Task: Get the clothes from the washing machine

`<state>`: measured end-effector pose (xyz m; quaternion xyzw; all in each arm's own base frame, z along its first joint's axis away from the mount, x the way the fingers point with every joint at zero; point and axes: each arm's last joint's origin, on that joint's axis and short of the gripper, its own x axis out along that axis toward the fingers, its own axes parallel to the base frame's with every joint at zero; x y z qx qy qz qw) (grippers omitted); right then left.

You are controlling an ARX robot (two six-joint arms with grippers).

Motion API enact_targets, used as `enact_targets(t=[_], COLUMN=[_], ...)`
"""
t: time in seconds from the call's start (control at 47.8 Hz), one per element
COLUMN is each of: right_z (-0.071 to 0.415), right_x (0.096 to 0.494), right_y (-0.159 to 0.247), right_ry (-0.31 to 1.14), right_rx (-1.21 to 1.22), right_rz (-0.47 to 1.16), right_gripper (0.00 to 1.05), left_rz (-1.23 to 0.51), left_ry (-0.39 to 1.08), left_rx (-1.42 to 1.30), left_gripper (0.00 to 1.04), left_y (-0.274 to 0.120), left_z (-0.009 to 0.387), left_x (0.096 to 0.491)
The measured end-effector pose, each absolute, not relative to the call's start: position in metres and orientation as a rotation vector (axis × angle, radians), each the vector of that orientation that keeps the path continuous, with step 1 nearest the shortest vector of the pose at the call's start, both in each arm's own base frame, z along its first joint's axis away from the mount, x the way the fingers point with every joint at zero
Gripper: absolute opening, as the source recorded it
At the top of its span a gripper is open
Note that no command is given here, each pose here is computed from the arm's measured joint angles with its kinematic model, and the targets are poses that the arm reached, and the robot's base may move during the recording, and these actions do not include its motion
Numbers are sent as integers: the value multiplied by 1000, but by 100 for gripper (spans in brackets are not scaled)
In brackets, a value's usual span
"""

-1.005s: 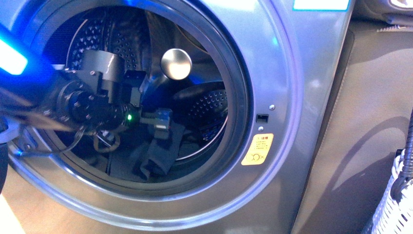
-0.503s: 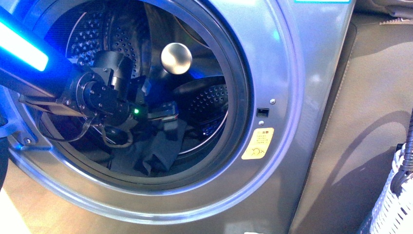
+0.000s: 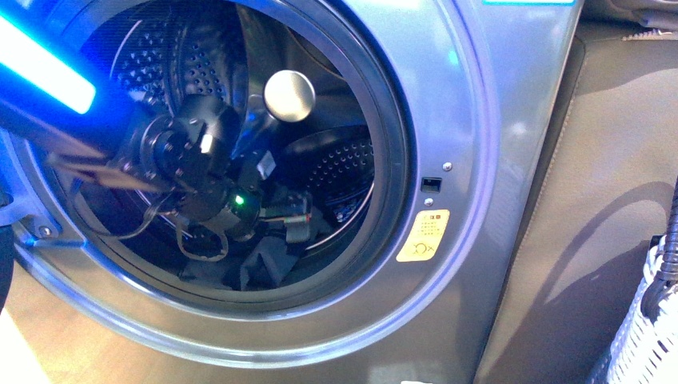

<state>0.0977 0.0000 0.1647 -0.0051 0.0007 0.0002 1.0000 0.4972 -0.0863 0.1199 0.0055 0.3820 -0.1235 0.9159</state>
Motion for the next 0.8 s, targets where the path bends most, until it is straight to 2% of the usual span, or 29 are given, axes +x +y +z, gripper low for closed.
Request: enact_targets(t=[0.356, 0.586, 0.796], right_z=[165, 165, 165], right_x=[98, 98, 98], right_y=[0, 0, 0], right_ry=[1, 1, 1], right_rx=[-10, -10, -10], right_rz=[0, 0, 0], right_gripper=[97, 97, 97], left_rz=[-173, -170, -165], left_ry=[774, 741, 684], left_rx=[99, 91, 38], left_gripper=[97, 66, 35], left_y=[-82, -81, -75], left_z=[115, 110, 114], left_x=[503, 496, 474])
